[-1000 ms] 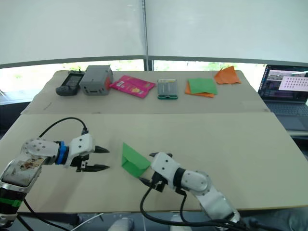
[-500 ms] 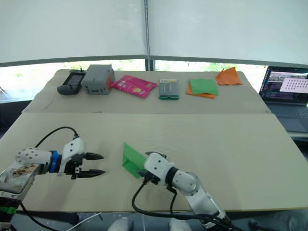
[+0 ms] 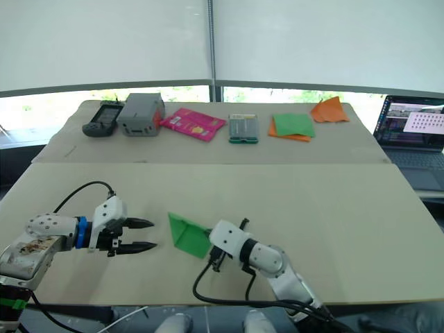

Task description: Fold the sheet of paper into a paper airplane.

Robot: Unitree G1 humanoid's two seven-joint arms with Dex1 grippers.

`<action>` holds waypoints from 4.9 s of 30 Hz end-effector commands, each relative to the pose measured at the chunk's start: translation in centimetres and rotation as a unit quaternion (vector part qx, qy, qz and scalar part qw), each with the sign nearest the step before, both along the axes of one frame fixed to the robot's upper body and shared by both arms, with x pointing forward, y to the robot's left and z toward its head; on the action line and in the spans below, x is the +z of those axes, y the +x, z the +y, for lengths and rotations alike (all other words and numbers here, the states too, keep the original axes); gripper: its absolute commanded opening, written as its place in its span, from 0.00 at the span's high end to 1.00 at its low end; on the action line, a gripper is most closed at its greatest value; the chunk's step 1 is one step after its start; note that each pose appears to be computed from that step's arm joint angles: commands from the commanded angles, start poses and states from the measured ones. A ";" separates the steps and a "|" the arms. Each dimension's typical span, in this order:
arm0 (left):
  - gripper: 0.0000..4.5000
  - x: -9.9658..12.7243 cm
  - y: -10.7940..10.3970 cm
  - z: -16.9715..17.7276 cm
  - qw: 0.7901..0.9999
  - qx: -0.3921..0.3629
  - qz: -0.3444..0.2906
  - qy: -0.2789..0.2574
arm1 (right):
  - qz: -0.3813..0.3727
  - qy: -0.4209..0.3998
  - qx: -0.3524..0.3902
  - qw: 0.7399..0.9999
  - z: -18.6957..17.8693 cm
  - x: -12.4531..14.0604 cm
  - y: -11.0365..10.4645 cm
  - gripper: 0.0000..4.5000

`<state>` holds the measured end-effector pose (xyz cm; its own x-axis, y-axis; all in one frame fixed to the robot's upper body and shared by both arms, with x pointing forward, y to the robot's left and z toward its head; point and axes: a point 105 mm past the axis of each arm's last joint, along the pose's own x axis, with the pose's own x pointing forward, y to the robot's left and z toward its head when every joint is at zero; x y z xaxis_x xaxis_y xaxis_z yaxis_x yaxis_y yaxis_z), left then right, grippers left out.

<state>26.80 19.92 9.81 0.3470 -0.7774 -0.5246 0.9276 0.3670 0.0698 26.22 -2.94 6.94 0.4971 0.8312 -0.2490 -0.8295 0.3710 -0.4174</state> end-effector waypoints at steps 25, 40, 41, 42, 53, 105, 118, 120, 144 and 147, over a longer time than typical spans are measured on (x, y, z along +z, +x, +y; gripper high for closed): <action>1.00 0.9 0.9 -2.7 0.996 -0.073 -0.016 -0.044 | 0.023 -0.037 0.108 0.993 -0.6 0.9 -1.5 1.00; 1.00 -1.3 1.6 -3.8 0.994 -0.108 -0.030 0.008 | 0.002 -0.014 0.086 0.996 -0.3 2.4 -2.1 0.66; 1.00 -1.5 1.5 -3.6 0.993 -0.111 -0.030 0.016 | 0.000 -0.013 0.084 0.996 -0.3 2.4 -2.1 0.66; 1.00 -1.8 1.5 -3.4 0.993 -0.114 -0.030 0.022 | 0.000 -0.013 0.084 0.996 -0.3 2.5 -2.1 0.66; 1.00 -2.9 1.8 -3.1 0.988 -0.129 -0.048 0.063 | -0.004 -0.020 0.103 0.994 0.0 2.5 -2.8 0.66; 1.00 -3.7 1.7 -2.3 0.978 -0.157 -0.077 0.112 | 0.217 0.006 0.038 0.975 0.7 -1.0 -0.9 1.00; 1.00 -2.6 2.3 -2.6 0.986 -0.131 -0.068 0.071 | 0.249 -0.012 0.007 0.968 0.9 -2.8 -0.8 1.00; 0.88 -1.8 2.8 -2.7 0.990 -0.112 -0.065 0.051 | 0.250 -0.017 0.004 0.968 0.9 -3.0 -0.9 1.00; 0.99 0.7 1.1 -4.9 0.988 -0.152 0.010 -0.027 | 0.243 -0.024 0.000 0.970 0.9 -3.0 -0.9 1.00; 0.99 0.3 1.0 -4.9 0.988 -0.151 0.007 -0.018 | 0.240 -0.023 0.002 0.970 0.9 -2.7 -0.8 1.00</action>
